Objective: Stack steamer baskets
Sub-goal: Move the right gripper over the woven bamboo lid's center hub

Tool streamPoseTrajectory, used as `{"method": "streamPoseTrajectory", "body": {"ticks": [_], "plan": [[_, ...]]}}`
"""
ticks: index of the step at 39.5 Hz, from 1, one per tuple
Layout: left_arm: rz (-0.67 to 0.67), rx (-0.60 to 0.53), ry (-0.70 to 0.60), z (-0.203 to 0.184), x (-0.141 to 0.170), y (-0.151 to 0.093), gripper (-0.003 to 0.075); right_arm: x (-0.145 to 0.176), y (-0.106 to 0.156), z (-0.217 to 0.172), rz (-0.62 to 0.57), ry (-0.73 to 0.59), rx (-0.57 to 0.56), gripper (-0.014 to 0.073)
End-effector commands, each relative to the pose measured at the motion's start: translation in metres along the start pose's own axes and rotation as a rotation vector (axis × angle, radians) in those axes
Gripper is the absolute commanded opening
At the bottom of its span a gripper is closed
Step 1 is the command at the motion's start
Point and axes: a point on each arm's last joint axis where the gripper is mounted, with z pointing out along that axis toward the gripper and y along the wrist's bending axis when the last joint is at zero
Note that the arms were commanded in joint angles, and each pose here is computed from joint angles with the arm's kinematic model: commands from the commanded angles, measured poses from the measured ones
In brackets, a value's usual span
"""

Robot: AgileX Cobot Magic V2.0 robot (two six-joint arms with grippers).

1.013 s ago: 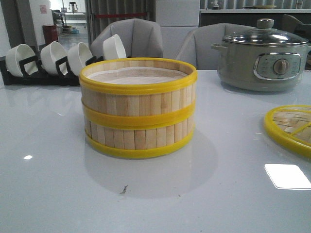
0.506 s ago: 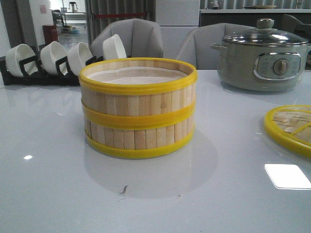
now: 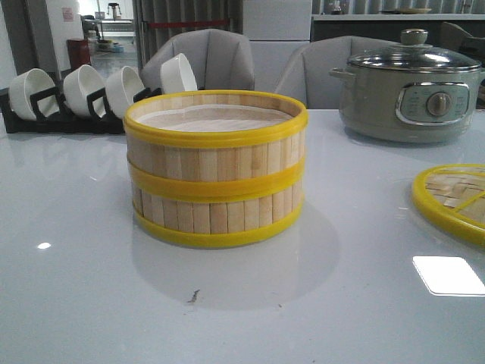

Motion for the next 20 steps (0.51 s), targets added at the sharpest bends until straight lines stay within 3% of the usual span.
{"method": "streamPoseTrajectory", "body": {"ticks": [1, 20], "plan": [[-0.014, 0.03, -0.112, -0.0051, -0.016, -0.0037, 0.0088, -0.0155, 0.0071, -0.0082, 0.031, -0.097, -0.043, 0.0479], [-0.014, 0.03, -0.112, -0.0051, -0.016, -0.0037, 0.0088, -0.007, 0.0034, -0.0018, -0.006, -0.036, -0.015, 0.0472]]}}
